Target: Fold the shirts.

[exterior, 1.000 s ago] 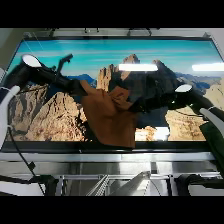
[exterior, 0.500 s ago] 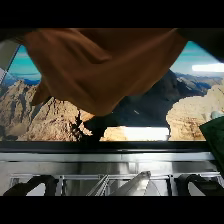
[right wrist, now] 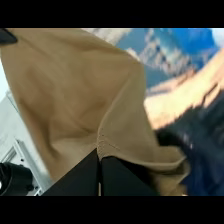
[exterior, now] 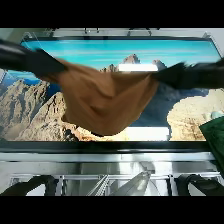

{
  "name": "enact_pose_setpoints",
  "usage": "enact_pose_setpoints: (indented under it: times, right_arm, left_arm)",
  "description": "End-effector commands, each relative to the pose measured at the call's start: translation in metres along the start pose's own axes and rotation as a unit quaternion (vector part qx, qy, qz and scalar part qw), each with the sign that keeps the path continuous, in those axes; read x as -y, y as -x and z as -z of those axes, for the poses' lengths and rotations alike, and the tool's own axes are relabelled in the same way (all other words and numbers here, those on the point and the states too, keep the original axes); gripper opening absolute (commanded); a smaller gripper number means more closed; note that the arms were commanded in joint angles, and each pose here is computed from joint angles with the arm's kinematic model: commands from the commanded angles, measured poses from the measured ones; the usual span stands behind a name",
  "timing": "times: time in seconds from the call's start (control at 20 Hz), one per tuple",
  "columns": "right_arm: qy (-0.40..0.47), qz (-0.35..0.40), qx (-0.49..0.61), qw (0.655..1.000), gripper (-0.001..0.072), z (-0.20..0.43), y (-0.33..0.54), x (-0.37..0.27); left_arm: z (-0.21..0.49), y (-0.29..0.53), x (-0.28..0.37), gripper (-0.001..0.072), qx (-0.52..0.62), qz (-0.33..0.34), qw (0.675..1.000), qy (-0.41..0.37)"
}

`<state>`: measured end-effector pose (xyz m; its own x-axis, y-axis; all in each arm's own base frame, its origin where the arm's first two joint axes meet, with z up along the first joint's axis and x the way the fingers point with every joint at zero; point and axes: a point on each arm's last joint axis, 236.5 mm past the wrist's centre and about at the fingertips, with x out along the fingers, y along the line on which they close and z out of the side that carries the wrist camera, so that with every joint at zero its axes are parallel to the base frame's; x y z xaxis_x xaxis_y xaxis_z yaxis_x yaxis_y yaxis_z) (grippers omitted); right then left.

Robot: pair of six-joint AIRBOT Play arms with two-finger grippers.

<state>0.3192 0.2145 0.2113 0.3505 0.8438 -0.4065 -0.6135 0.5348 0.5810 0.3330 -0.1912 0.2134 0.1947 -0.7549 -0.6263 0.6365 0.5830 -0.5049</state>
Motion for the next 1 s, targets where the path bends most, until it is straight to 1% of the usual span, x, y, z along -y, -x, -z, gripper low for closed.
enact_pose_setpoints:
  times: [0.0,0.05,0.1,0.15,0.2,0.25,0.3,0.4,0.55,0.75,0.85,0.95]
  right_arm:
    - [-0.074,0.057,-0.063,0.994,0.0013,0.056,-0.04,0.082]
    - [-0.078,0.083,-0.085,0.99,0.002,0.067,-0.039,0.102]
    - [-0.09,0.108,-0.097,0.985,0.0105,0.075,-0.034,0.12]
    - [-0.098,0.133,-0.1,0.981,0.0322,0.078,-0.024,0.137]
    - [-0.106,0.158,-0.097,0.977,0.0519,0.079,-0.011,0.153]
    - [-0.121,0.179,-0.1,0.971,0.0589,0.083,0.002,0.166]
    - [-0.141,0.197,-0.107,0.964,0.0593,0.09,0.013,0.177]
    - [-0.174,0.221,-0.135,0.95,0.0594,0.114,0.029,0.194]
    - [-0.223,0.217,-0.168,0.935,0.0594,0.163,0.024,0.203]
    - [-0.271,0.2,-0.217,0.916,0.0594,0.226,0.003,0.206]
    - [-0.29,0.186,-0.226,0.911,0.0594,0.24,-0.01,0.206]
    - [-0.299,0.161,-0.231,0.912,0.0594,0.245,-0.028,0.204]
  left_arm:
    - [0.057,-0.074,-0.064,0.0341,-0.108,0.001,0.992,0.068]
    - [0.07,-0.081,-0.088,0.0347,-0.133,-0.016,0.987,0.088]
    - [0.081,-0.08,-0.107,0.0347,-0.156,-0.03,0.982,0.105]
    - [0.09,-0.072,-0.128,0.0347,-0.178,-0.047,0.974,0.134]
    - [0.098,-0.06,-0.148,0.0347,-0.193,-0.067,0.964,0.172]
    - [0.108,-0.05,-0.162,0.0347,-0.204,-0.077,0.952,0.213]
    - [0.119,-0.042,-0.17,0.0347,-0.213,-0.074,0.94,0.255]
    - [0.149,-0.036,-0.177,0.0347,-0.23,-0.061,0.922,0.306]
    - [0.192,-0.049,-0.184,0.0347,-0.232,-0.057,0.904,0.354]
    - [0.224,-0.086,-0.203,0.0347,-0.205,-0.088,0.902,0.37]
    - [0.227,-0.106,-0.211,0.0348,-0.196,-0.104,0.906,0.362]
    - [0.227,-0.127,-0.209,0.0348,-0.209,-0.103,0.909,0.345]
